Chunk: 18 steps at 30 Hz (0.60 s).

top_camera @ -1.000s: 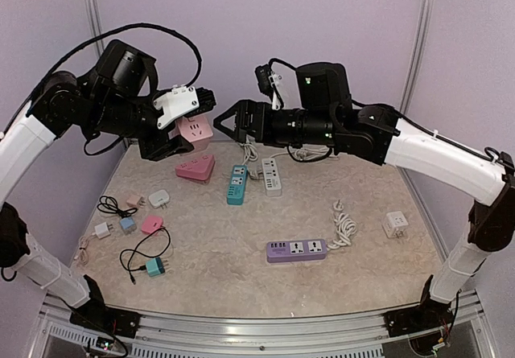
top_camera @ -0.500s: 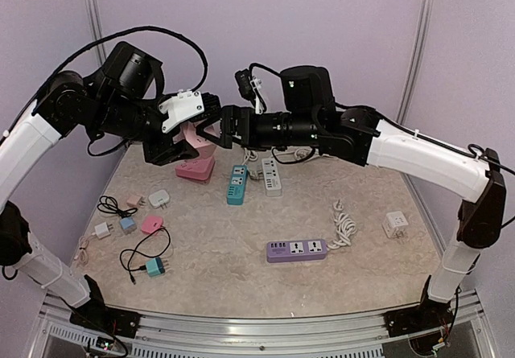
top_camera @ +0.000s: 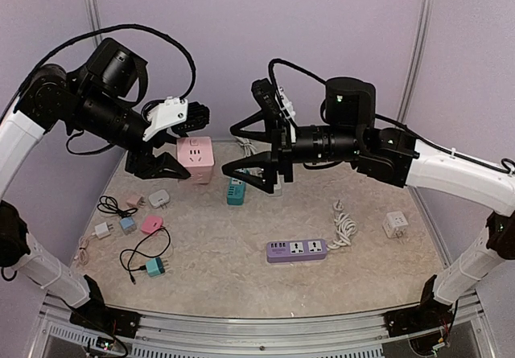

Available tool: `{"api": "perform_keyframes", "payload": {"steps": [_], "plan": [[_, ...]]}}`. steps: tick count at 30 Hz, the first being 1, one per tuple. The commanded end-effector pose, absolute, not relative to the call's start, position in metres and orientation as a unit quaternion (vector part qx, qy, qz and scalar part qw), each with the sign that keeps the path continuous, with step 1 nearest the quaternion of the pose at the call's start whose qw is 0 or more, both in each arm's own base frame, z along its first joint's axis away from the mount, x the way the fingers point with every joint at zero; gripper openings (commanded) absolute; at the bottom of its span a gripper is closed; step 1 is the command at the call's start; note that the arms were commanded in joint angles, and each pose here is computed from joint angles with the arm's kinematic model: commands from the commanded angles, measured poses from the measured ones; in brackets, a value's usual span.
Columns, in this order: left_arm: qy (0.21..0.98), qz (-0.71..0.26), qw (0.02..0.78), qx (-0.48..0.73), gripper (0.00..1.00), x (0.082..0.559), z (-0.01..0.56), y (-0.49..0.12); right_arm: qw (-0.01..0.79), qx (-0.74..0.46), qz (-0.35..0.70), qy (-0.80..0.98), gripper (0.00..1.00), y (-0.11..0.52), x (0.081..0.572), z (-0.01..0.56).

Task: Insert the plug
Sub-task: Adjust the plug.

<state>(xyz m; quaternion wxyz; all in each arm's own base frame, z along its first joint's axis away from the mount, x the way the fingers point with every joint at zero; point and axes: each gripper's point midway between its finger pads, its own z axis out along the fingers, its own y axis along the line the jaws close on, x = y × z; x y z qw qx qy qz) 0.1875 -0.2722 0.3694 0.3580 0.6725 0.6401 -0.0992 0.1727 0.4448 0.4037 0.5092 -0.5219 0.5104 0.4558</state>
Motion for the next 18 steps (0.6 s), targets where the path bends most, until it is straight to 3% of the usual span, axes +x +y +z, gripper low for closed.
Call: {"api": "perform_keyframes", "payload": {"steps": [1, 11, 13, 16, 18], "plan": [[0.613, -0.140, 0.369, 0.684, 0.00, 0.165, 0.389, -0.272, 0.508, -0.566, 0.458, 0.460, 1.00, 0.466, 0.163, 0.395], [0.611, -0.147, 0.362, 0.689, 0.00, 0.161, 0.387, -0.272, 0.519, -0.567, 0.452, 0.453, 0.98, 0.493, 0.168, 0.393], [0.610, -0.148, 0.362, 0.689, 0.00, 0.161, 0.387, -0.272, 0.525, -0.563, 0.453, 0.449, 0.89, 0.493, 0.168, 0.395], [0.609, -0.151, 0.361, 0.690, 0.00, 0.159, 0.387, -0.272, 0.525, -0.559, 0.458, 0.449, 0.68, 0.495, 0.169, 0.396], [0.608, -0.155, 0.359, 0.691, 0.00, 0.158, 0.387, -0.273, 0.520, -0.560, 0.463, 0.449, 0.62, 0.497, 0.168, 0.396]]}}
